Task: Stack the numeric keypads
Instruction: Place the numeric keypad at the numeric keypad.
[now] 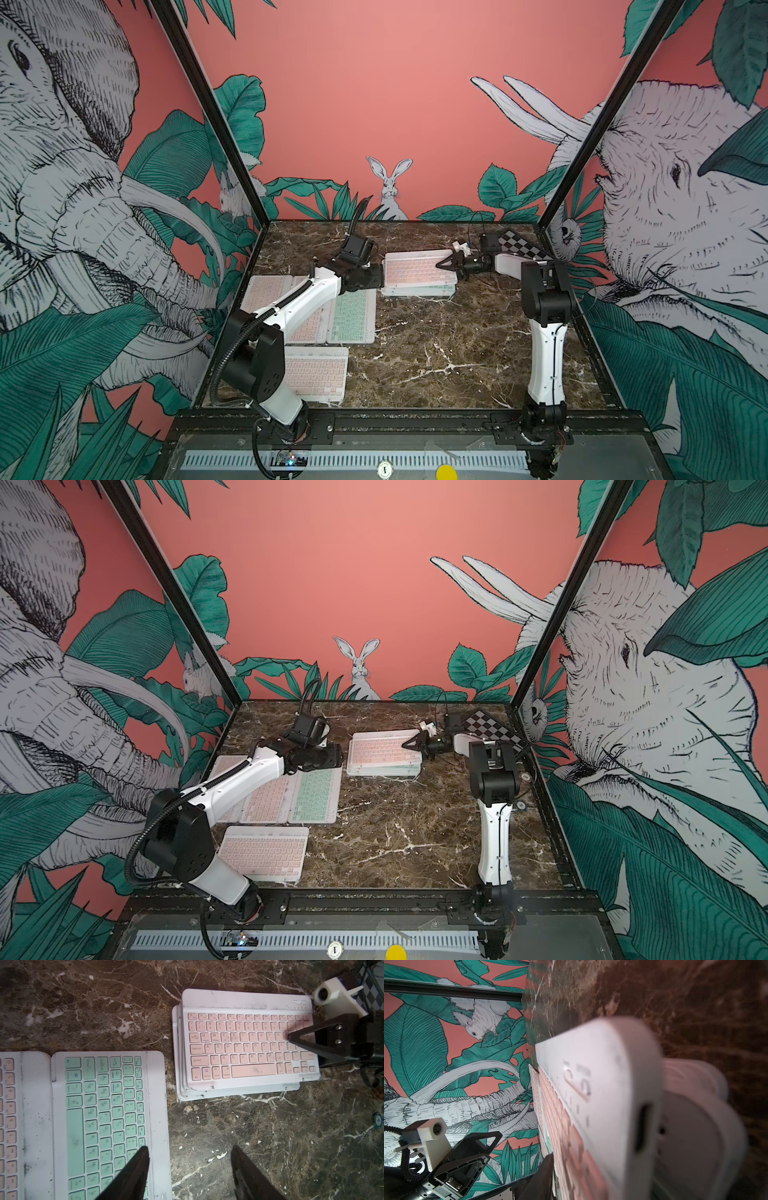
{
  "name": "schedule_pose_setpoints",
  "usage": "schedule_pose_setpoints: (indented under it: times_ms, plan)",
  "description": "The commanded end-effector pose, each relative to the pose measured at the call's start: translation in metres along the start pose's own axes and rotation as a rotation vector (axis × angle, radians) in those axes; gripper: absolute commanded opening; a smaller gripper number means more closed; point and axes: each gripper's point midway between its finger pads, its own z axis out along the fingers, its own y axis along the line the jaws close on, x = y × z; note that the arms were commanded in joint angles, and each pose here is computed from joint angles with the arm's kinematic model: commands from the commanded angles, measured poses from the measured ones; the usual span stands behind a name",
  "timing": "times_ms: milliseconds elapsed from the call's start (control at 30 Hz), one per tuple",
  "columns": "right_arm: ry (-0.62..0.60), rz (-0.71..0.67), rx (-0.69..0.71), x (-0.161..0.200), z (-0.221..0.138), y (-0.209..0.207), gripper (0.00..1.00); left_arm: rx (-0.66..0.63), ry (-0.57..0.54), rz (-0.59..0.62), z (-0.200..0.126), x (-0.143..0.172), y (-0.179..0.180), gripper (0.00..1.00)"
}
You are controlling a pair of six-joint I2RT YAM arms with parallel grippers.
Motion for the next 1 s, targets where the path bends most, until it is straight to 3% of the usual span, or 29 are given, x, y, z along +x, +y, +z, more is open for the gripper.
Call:
schedule_pose_setpoints:
  times_ms: [0, 967]
  plan:
    - [-0.038, -0.028, 0.125, -0.004, -0.012, -0.008, 0.4, 0.003, 0.003, -0.02, 0.001, 0.001, 0.001, 0.65]
    - [-0.073, -0.068, 0.461, -0.005, -0.051, -0.02, 0.47, 0.034, -0.013, -0.022, 0.002, 0.006, 0.001, 0.65]
